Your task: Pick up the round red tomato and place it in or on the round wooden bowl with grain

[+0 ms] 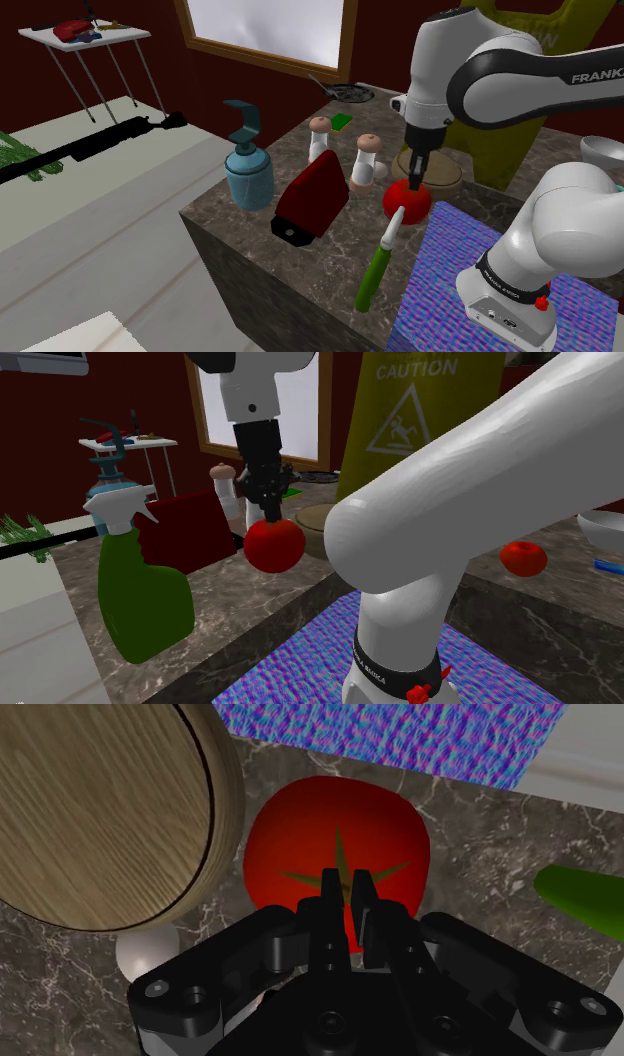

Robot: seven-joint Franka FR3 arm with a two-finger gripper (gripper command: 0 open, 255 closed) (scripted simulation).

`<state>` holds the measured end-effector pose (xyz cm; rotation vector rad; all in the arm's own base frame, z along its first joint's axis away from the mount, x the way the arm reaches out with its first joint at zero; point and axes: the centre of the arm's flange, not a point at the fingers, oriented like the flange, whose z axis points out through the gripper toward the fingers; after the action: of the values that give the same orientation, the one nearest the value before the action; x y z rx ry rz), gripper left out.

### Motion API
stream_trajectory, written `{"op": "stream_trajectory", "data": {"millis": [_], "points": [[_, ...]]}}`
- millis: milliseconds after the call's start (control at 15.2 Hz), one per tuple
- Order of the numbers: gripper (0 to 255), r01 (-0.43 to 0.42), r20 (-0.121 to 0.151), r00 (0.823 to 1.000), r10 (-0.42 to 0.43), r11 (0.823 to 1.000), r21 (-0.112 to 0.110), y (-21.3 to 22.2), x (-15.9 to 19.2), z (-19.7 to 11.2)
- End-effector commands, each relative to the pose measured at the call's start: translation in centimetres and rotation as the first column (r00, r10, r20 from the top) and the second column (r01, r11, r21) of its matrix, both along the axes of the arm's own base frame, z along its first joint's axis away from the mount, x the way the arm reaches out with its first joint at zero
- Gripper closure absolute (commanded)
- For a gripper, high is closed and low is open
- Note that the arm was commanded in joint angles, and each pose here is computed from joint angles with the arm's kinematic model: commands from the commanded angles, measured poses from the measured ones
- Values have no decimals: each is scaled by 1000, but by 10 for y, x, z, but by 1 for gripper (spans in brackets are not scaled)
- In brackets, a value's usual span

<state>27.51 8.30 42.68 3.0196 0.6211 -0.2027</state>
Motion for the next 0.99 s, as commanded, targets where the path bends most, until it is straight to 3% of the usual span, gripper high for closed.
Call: {"op": "stream_trajectory", "data": {"millis": [0, 924], "points": [[255, 0, 0, 1000, 0, 1000, 0, 1, 0, 11], [255, 0, 0, 1000, 0, 1000, 0, 1, 0, 85]]}}
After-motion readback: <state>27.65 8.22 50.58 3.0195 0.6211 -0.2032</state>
